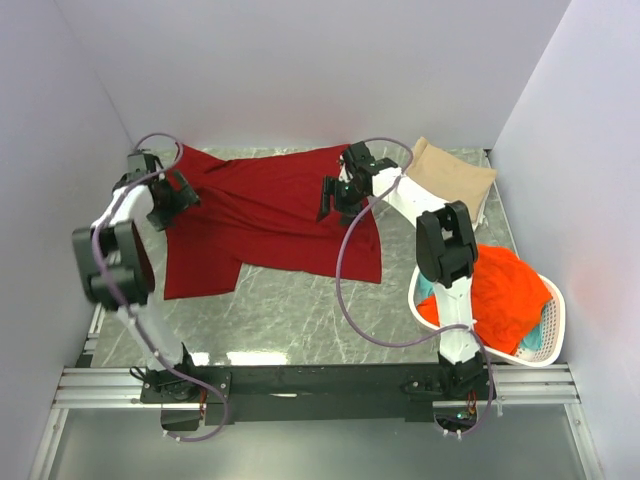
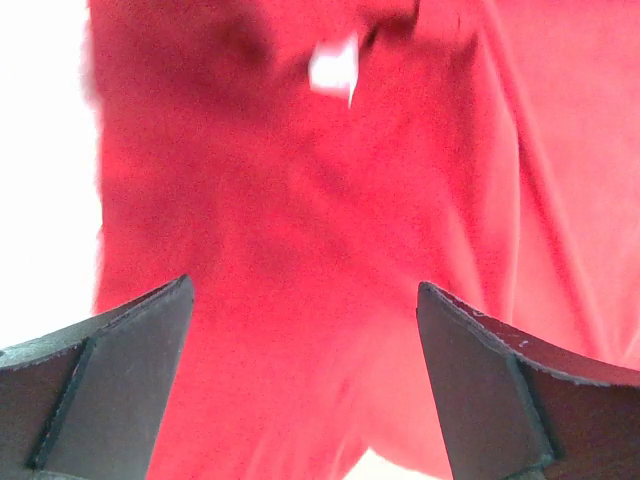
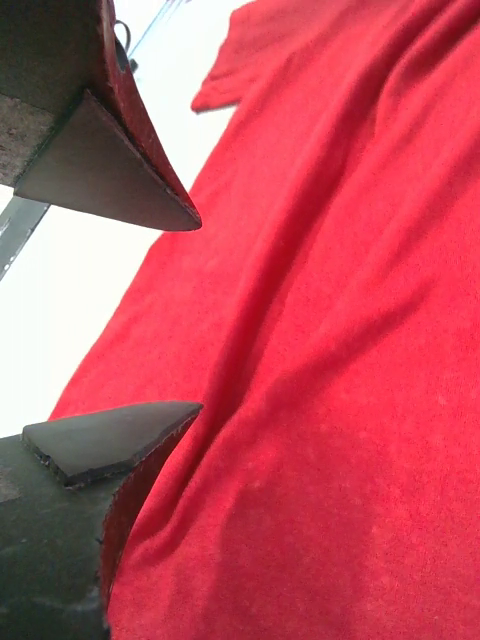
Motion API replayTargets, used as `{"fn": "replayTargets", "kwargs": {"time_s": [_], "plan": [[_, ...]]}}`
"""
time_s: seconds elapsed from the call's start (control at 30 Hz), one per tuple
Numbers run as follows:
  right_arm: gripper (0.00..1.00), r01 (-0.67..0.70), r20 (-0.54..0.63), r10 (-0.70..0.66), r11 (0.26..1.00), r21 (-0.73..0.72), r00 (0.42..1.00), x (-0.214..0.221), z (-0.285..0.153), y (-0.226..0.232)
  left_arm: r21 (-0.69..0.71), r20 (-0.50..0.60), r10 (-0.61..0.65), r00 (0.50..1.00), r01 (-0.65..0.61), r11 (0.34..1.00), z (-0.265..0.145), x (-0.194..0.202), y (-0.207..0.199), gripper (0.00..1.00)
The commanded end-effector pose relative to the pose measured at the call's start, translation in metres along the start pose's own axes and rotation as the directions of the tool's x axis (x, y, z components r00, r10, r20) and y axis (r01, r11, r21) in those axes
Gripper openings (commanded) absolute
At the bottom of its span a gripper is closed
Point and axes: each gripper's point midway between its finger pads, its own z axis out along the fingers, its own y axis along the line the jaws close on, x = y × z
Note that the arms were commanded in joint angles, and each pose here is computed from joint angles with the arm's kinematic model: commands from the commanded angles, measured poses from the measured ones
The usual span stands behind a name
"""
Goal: Fold and stack the t-shirts
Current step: Flatten the tshirt out
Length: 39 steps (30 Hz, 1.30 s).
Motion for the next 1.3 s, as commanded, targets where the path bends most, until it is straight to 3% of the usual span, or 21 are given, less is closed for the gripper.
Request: {"fn": "replayTargets", "kwargs": {"time_s": [0.0,0.1,0.23,0.43,0.63,1.27], "plan": [[0.75,0.051,0.079,-0.046,0.997,-0.065,0.996,-0.017,-0.047,0.024,-0.09,0.18,0.045,0.983,-0.029,0.996,-0.079,-0.013,0.012,1.0],[0.75,0.046,0.109,-0.036,0.995,-0.089,0.993,-0.016,-0.066,0.024,-0.31,0.187,0.032,0.982,0.028,0.95,-0.108,0.02,0.064,0.98],[0.75,0.034,0.138,-0.02,0.994,-0.103,0.99,-0.008,-0.087,0.02,-0.425,0.163,-0.008,0.987,0.078,0.902,-0.127,0.06,0.104,0.91],[0.75,0.024,0.133,-0.012,0.996,-0.091,0.991,0.015,-0.094,0.01,-0.416,0.119,-0.115,0.986,0.155,0.896,-0.121,0.09,0.124,0.72],[0.75,0.015,0.145,-0.004,0.997,-0.076,0.989,0.028,-0.1,0.001,-0.391,0.005,-0.146,0.989,0.137,0.91,-0.097,0.11,0.122,0.55],[0.75,-0.028,0.182,0.04,0.997,-0.071,0.982,0.033,-0.11,-0.016,-0.481,-0.169,-0.173,0.97,0.072,0.874,-0.067,0.142,0.142,0.46]]}}
